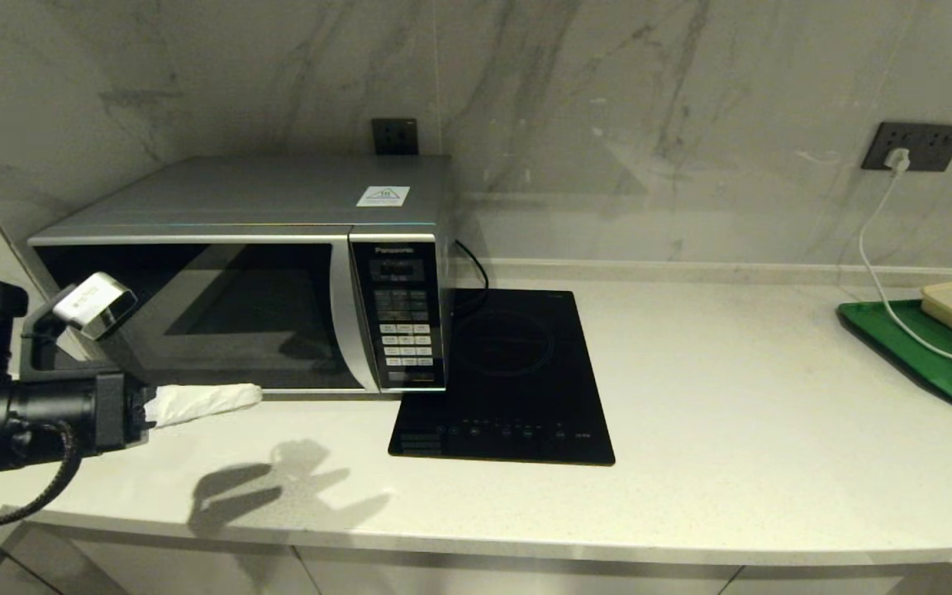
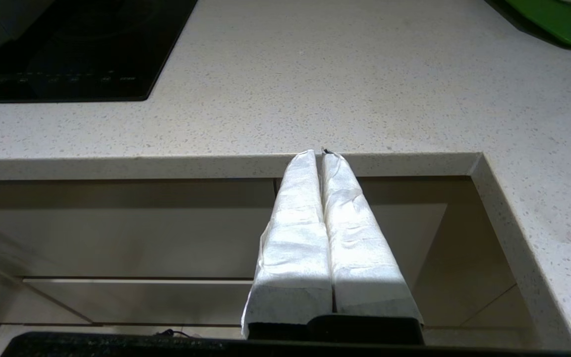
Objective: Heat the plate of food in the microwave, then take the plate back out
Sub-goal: Open the microwave oven
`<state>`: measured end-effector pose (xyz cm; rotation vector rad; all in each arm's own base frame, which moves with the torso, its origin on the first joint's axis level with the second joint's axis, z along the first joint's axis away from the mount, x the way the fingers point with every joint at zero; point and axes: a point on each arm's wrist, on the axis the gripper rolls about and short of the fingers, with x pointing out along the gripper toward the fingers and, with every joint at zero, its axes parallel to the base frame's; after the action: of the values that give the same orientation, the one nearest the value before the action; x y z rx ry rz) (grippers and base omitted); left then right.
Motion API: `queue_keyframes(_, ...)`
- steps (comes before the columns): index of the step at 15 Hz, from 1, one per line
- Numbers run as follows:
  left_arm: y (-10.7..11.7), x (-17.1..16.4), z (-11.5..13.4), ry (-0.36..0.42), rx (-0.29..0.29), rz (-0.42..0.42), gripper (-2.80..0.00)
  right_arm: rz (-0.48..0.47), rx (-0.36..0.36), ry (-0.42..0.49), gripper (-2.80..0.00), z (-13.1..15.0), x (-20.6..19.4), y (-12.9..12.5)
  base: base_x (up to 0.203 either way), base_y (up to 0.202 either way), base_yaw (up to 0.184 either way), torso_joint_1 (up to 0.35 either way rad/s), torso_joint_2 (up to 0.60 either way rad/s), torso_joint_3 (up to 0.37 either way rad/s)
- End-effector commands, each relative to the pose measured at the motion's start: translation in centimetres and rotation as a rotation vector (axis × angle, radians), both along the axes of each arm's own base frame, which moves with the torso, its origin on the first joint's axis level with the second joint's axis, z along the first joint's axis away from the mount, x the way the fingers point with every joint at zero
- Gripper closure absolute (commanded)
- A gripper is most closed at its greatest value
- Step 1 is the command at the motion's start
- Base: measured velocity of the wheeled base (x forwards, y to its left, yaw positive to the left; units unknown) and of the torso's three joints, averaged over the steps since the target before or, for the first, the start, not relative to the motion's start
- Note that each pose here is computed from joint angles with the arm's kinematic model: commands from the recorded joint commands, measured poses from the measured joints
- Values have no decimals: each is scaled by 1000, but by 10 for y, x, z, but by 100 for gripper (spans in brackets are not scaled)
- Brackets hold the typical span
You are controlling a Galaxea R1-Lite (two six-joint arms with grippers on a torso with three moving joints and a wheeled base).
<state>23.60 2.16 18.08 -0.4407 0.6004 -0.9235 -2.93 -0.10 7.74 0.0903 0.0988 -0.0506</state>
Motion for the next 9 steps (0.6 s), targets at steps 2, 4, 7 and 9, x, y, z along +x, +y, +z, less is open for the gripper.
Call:
queue_keyframes(2, 13, 44, -31, -3, 10, -36, -280, 0, 0, 2, 0, 0, 0, 0, 0, 0, 0, 0, 0, 0)
queue_keyframes(4, 11, 62, -34, -17, 10, -63, -280, 0, 1, 2, 0, 0, 0, 0, 0, 0, 0, 0, 0, 0)
queue_keyframes(7, -1, 83, -33, -40, 16, -108, -280, 1, 1, 2, 0, 0, 0, 0, 0, 0, 0, 0, 0, 0)
queue_keyframes(9, -8, 99, -35, -53, 19, -136, -280, 0, 1, 2, 0, 0, 0, 0, 0, 0, 0, 0, 0, 0)
